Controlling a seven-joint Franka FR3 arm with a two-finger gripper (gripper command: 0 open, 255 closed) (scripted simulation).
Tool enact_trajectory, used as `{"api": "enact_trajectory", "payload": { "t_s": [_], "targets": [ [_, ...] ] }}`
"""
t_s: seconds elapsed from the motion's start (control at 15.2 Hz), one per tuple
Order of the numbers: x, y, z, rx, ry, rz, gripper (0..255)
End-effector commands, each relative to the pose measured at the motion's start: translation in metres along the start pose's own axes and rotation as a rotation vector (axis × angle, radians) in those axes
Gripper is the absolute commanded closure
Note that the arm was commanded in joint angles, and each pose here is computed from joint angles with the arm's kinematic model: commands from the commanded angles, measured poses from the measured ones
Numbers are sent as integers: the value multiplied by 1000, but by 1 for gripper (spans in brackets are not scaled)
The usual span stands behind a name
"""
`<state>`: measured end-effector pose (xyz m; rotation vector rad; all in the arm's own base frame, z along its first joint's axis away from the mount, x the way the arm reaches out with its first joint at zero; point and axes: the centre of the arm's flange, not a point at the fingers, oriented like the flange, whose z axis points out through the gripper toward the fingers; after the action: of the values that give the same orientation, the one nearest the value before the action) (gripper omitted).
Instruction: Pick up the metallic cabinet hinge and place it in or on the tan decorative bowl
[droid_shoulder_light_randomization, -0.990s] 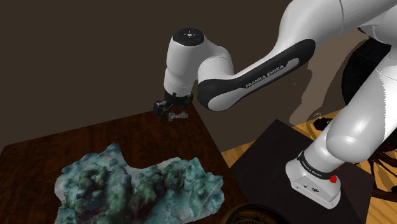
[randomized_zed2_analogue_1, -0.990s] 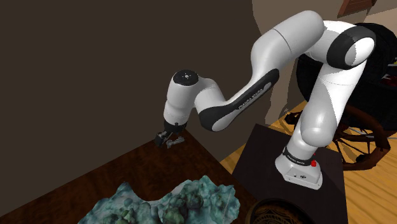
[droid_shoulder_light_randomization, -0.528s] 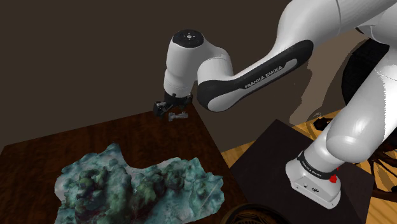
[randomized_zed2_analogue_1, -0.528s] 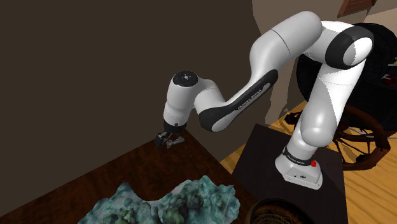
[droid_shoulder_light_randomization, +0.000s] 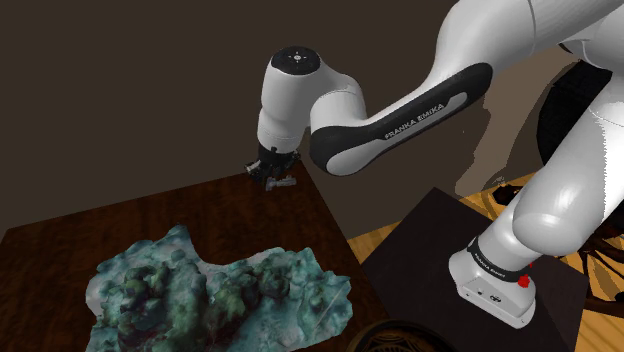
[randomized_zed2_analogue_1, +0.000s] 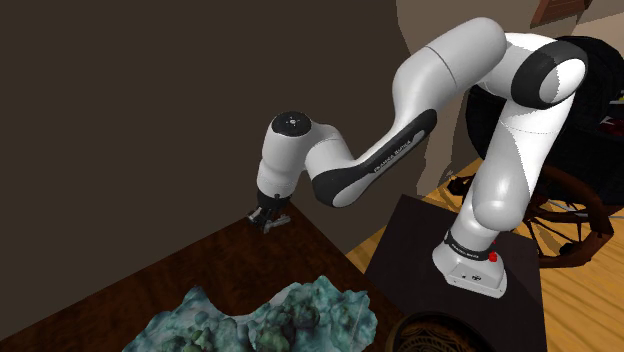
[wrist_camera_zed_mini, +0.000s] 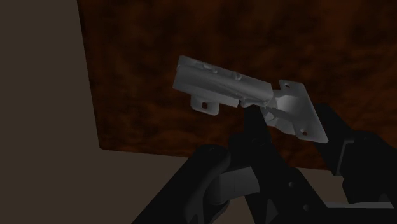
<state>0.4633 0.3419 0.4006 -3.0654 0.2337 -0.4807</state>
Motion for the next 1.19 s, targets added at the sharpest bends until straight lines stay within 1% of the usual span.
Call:
{"api": "enact_trajectory", "payload": {
  "t_s": [0.0,0.07,1.12],
  "targets": [
    [0,0,0,0,0,0,255],
    [0,0,0,0,0,0,255],
    [26,-4,-80,0,0,0,255]
  ]
}}
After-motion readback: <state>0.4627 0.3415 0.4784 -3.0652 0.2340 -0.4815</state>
